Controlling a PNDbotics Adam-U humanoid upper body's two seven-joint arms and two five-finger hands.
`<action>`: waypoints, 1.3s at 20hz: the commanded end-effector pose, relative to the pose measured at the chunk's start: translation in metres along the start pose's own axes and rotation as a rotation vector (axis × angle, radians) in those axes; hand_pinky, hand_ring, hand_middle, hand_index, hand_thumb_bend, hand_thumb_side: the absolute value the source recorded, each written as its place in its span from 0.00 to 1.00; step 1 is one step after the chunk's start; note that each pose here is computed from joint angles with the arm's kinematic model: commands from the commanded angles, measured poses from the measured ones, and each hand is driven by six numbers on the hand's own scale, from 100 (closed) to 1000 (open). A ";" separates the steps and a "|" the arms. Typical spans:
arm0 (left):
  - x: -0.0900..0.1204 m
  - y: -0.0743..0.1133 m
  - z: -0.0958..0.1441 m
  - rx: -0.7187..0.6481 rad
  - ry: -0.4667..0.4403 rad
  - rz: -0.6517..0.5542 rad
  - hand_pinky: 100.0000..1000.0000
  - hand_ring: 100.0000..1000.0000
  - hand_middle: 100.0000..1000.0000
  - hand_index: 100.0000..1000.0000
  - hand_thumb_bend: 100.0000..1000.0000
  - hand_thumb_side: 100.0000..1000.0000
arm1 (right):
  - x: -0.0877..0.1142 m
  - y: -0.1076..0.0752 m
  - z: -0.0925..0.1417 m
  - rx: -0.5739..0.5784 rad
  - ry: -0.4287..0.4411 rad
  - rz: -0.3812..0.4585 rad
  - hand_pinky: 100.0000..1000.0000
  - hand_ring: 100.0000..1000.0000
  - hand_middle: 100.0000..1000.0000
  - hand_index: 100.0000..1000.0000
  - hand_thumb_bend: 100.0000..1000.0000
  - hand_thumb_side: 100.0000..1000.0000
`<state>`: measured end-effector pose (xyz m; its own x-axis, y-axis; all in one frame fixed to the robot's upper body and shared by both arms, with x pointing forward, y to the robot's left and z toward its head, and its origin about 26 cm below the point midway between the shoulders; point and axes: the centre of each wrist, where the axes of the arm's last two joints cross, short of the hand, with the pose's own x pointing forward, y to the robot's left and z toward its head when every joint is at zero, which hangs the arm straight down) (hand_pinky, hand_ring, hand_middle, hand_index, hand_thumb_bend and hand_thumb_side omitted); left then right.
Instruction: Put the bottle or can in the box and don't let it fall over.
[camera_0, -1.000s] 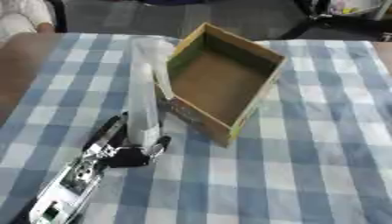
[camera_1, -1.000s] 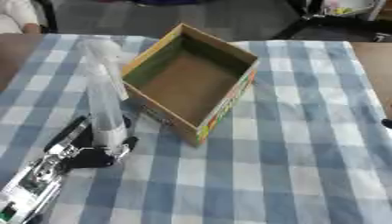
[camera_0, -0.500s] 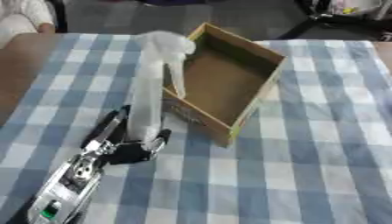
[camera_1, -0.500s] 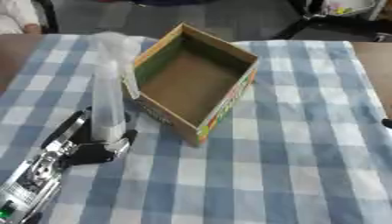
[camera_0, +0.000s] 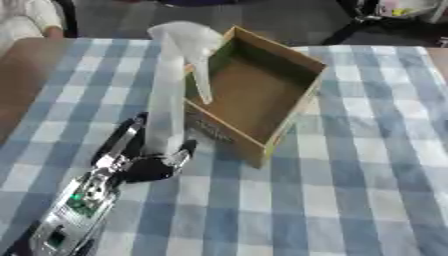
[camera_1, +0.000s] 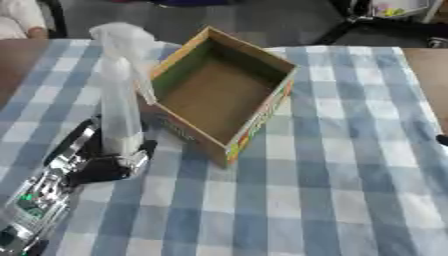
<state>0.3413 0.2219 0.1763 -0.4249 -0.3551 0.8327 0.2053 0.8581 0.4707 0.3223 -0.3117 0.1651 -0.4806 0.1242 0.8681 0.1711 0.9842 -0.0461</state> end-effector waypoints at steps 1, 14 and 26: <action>0.015 0.009 -0.003 0.015 -0.058 -0.020 1.00 0.49 0.56 0.06 0.15 0.00 | 0.007 -0.005 -0.003 0.002 -0.025 0.011 0.76 0.89 1.00 0.86 0.00 0.72; 0.079 0.017 -0.048 0.019 -0.252 -0.011 1.00 0.49 0.56 0.06 0.18 0.00 | 0.008 -0.006 -0.002 0.012 -0.024 0.013 0.76 0.89 1.00 0.86 0.00 0.72; 0.089 0.025 -0.106 0.141 -0.272 -0.014 1.00 0.49 0.58 0.06 0.17 0.00 | 0.010 0.000 -0.006 0.042 -0.036 -0.004 0.76 0.89 1.00 0.86 0.00 0.72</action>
<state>0.3990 0.1708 0.2846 -0.6341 -0.2670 0.7257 0.1118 0.8970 0.4277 0.3230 -0.3092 0.1656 -0.4833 0.1097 0.8686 0.1403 0.9890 -0.0468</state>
